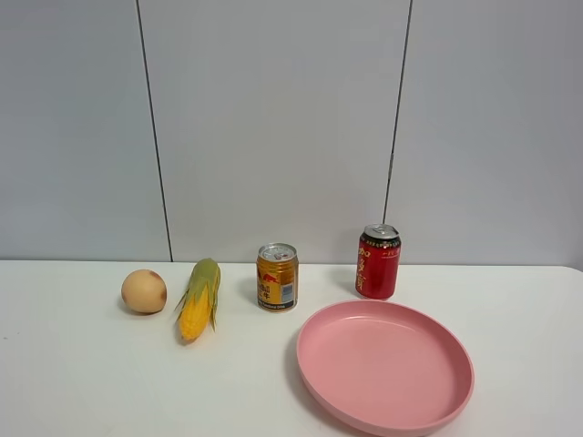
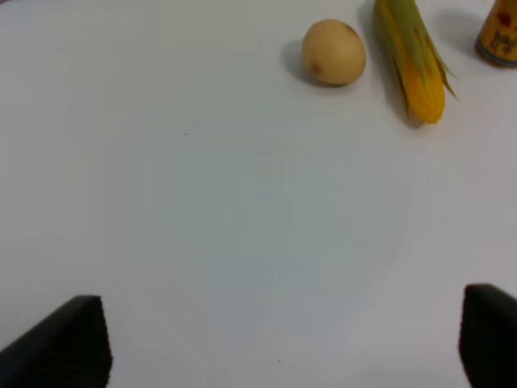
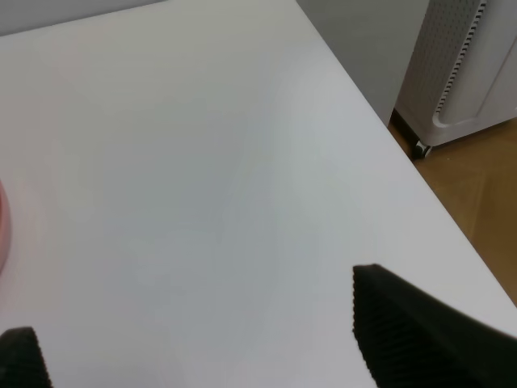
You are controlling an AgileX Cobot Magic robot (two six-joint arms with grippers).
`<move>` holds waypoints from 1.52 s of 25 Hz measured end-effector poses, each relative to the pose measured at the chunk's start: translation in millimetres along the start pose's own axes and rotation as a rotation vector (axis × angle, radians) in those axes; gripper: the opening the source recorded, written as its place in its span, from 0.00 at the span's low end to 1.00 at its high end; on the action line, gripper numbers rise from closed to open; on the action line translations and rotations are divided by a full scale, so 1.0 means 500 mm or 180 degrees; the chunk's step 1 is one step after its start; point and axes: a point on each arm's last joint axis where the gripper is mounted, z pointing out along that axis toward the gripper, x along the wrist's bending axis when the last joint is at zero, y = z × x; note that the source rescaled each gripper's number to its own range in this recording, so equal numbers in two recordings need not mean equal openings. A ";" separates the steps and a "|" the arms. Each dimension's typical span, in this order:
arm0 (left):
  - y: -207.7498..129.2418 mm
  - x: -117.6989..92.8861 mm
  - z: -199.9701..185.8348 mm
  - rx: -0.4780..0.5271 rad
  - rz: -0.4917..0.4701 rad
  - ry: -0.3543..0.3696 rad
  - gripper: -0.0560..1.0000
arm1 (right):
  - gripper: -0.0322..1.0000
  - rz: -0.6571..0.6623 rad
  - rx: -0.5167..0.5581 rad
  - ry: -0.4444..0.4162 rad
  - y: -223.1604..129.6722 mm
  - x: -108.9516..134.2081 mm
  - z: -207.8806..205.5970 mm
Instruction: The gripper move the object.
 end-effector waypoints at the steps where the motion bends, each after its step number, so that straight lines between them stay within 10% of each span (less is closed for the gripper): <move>1: -0.008 0.000 0.002 0.0002 -0.0012 0.0000 0.82 | 1.00 0.0000 0.0000 0.0000 0.000 0.000 0.000; 11: -0.051 -0.006 0.039 0.0217 -0.0196 0.0242 0.82 | 1.00 0.0000 0.0000 0.0000 0.000 0.000 0.000; 17: -0.087 -0.026 0.086 0.0331 -0.0193 -0.0012 0.82 | 1.00 0.0000 0.0000 0.0000 0.000 0.000 0.000; 38: -0.114 -0.027 0.058 -0.0441 0.0068 0.0061 0.82 | 1.00 0.0000 0.0000 0.0000 0.000 0.000 0.000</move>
